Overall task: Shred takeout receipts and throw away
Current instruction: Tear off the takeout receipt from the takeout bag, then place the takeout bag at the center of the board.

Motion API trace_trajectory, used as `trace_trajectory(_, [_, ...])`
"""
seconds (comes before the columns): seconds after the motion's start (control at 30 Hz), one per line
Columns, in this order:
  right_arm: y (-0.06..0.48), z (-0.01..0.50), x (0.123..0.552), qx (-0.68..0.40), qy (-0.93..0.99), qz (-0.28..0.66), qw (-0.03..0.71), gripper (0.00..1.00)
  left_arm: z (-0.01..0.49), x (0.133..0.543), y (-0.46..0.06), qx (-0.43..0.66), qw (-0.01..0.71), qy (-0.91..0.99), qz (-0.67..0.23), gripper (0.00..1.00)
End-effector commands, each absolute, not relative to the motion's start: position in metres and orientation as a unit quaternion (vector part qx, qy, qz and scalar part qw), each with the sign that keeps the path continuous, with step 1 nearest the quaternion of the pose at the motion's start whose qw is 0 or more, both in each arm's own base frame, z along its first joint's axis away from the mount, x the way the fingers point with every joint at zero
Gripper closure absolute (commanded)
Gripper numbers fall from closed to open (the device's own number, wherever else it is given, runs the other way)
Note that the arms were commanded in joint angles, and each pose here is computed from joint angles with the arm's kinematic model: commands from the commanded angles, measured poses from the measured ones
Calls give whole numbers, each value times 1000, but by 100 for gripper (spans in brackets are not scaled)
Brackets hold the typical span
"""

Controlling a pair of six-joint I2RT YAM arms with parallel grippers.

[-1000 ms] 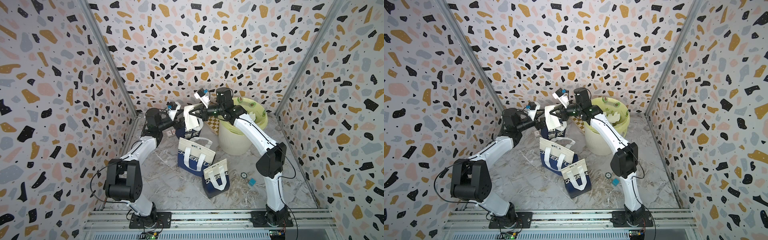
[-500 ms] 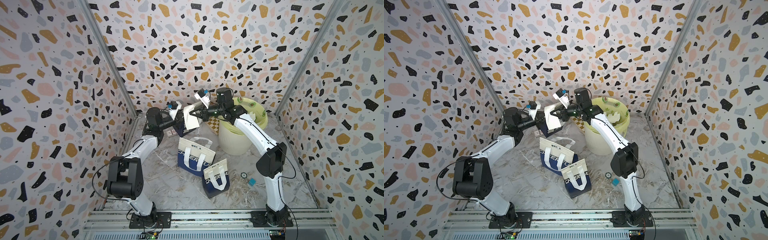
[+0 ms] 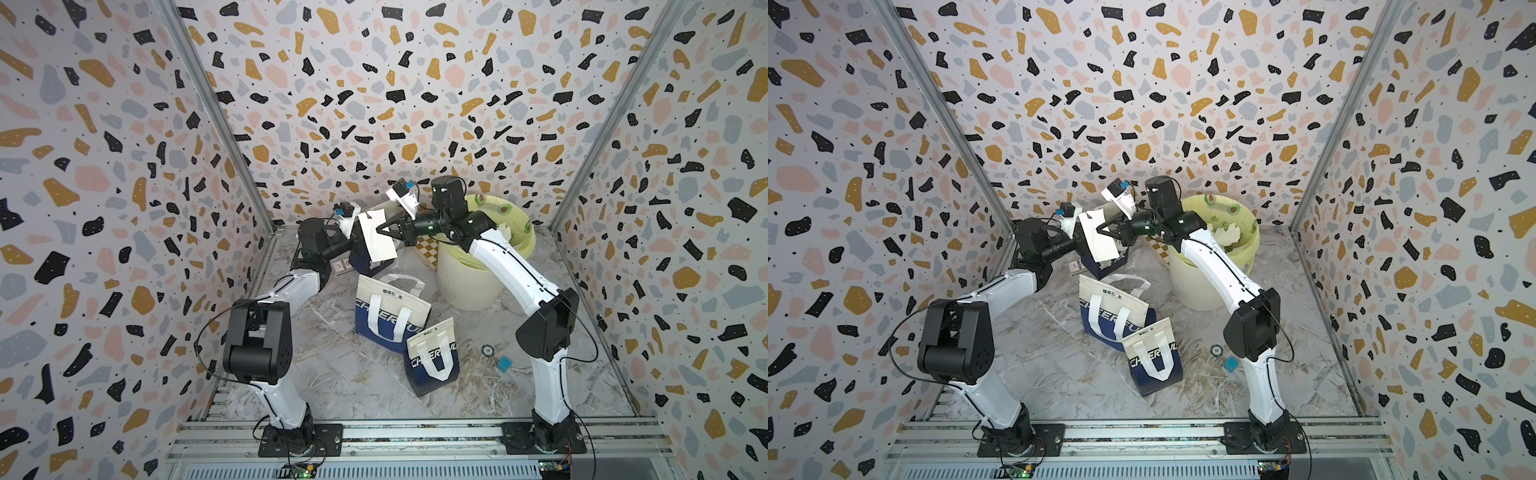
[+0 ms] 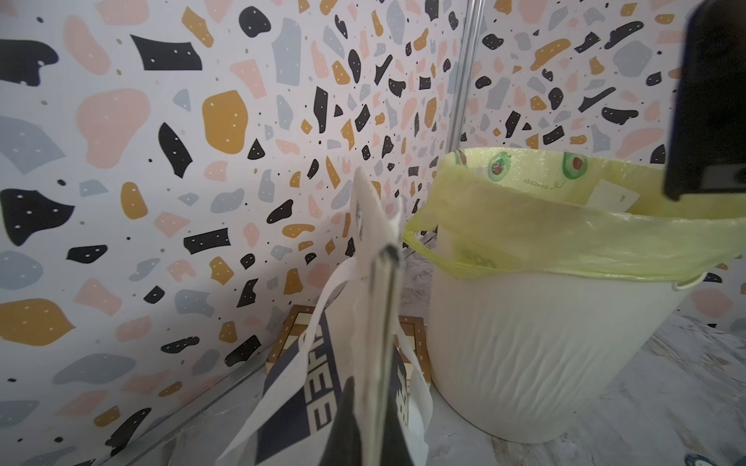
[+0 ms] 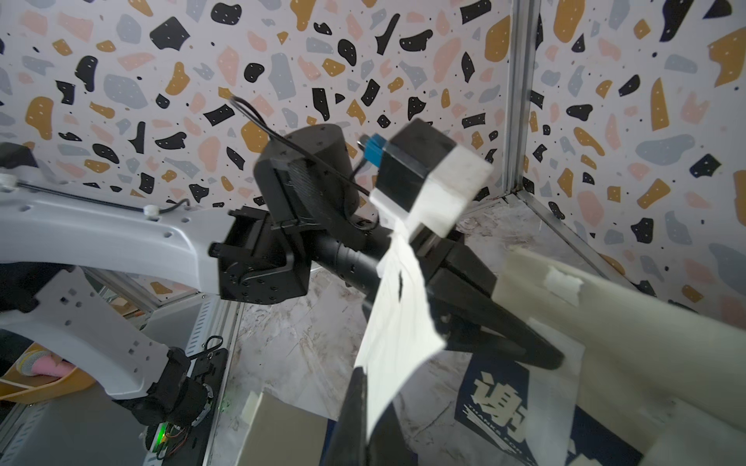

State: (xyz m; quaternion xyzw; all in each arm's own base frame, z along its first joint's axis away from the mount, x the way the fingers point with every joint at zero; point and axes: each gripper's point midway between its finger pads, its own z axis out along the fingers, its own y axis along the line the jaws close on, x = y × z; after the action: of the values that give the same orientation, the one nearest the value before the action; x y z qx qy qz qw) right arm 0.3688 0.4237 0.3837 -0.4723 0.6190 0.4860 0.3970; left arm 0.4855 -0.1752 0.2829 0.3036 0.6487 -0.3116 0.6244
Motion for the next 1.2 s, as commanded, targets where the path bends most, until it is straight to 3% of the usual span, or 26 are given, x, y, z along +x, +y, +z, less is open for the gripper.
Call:
trace_trajectory(0.0, [407, 437, 341, -486, 581, 486, 435, 100, 287, 490, -171, 298, 640, 642, -298, 100])
trace_trajectory(0.23, [376, 441, 379, -437, 632, 411, 491, 100, 270, 488, -174, 285, 639, 635, -326, 100])
trace_trajectory(0.47, [355, 442, 389, -421, 646, 386, 507, 100, 257, 488, -169, 272, 651, 633, -319, 100])
trace_trajectory(0.6, [349, 442, 392, -417, 651, 379, 509, 100, 249, 484, -169, 275, 646, 638, -316, 87])
trace_trajectory(0.67, [346, 442, 394, -415, 652, 376, 511, 100, 246, 483, -167, 272, 646, 640, -314, 69])
trace_trajectory(0.8, [342, 445, 395, -412, 653, 375, 514, 100, 245, 480, -164, 269, 648, 642, -308, 47])
trace_trajectory(1.17, [337, 446, 395, -410, 655, 371, 516, 100, 276, 475, -142, 266, 670, 632, -285, 17])
